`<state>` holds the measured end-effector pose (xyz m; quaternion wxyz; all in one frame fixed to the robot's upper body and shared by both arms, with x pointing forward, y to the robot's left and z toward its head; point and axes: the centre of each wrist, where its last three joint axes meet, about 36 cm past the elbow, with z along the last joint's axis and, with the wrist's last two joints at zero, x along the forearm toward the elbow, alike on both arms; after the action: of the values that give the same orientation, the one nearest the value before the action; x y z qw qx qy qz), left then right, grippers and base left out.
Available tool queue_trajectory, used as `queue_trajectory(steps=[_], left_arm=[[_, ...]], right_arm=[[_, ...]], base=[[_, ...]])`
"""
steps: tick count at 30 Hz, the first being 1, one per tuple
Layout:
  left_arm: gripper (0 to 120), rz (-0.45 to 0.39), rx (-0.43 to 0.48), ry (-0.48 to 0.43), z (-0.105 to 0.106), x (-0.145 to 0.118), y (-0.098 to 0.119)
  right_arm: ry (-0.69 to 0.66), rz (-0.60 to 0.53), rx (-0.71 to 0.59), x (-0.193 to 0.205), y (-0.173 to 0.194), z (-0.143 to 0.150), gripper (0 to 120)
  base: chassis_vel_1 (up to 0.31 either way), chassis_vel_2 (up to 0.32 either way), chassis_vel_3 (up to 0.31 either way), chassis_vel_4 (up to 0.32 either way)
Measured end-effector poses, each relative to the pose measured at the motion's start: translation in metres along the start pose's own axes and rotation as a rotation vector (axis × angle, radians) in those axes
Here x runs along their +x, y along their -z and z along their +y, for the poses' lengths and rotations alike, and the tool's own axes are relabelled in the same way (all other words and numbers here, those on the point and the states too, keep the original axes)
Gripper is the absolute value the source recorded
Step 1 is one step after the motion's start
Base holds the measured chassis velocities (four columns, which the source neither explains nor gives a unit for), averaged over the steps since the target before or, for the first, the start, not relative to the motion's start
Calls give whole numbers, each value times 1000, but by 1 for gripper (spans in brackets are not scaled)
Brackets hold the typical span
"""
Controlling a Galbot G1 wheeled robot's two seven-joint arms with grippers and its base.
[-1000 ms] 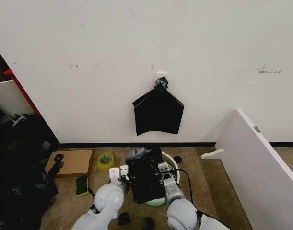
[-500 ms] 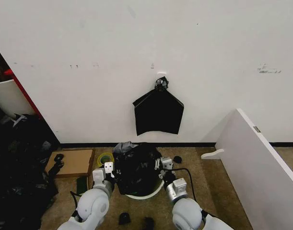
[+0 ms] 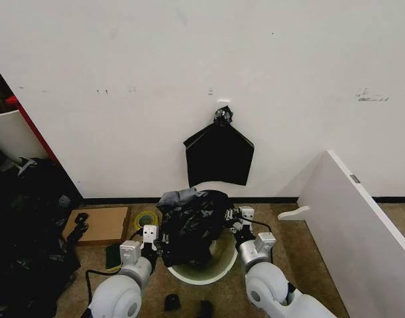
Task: Place the garbage bag over the trash bin.
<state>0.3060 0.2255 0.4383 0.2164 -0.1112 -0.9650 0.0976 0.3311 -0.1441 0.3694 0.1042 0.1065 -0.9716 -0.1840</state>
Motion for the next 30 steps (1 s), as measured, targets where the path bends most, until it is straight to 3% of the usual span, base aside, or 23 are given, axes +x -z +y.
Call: queue_trajectory(steps=[3,7,13,23,30], left_arm=[[1,-34,22,6,4,4,13],[1,-98,45,17,10,8,35],[1,-128,49,18,12,10,46],[1,-194,107,61,27,9,59],[1,-202,128,55,27,10,62]], right_arm=[[31,2,-14,11,-6,-3,0],[242,-43,4,40,-27,-11,0],[399,-75,39,46,-48,-26,0],[789,-152,310,15,-91,-91,0],[786,-198,509,-20,-94,-111,3]], base=[[0,0,0,0],[0,0,0,0],[0,0,0,0],[0,0,0,0],[0,0,0,0]])
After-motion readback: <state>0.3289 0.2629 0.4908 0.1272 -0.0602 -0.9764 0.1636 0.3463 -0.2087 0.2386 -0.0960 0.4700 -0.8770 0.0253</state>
